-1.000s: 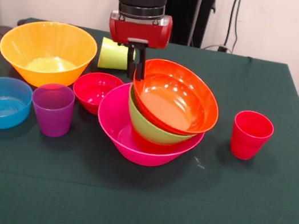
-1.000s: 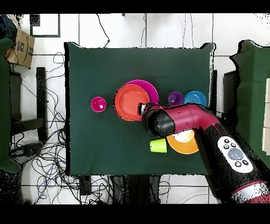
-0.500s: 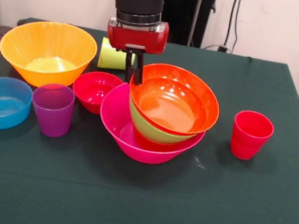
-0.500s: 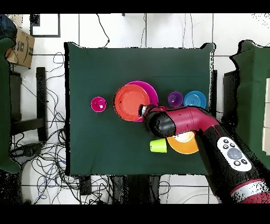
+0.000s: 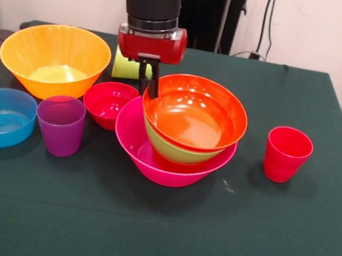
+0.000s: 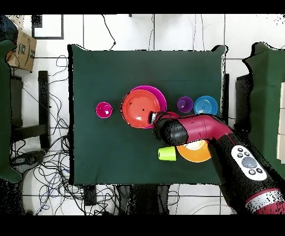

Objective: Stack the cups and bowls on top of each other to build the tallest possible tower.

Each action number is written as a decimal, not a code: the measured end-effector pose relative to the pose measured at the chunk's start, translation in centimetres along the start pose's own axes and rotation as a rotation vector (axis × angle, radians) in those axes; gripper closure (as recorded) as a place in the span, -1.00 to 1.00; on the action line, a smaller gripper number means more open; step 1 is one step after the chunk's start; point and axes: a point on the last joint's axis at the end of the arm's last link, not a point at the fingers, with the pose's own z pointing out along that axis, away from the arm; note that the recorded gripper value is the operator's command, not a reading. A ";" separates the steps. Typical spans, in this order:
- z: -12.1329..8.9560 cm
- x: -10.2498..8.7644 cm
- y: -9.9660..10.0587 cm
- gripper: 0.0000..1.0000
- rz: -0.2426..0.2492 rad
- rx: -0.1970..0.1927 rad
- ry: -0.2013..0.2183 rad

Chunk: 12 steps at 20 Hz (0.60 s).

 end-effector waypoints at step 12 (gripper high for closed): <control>0.5 -0.2 -0.4 1.00 0.015 -0.014 -0.016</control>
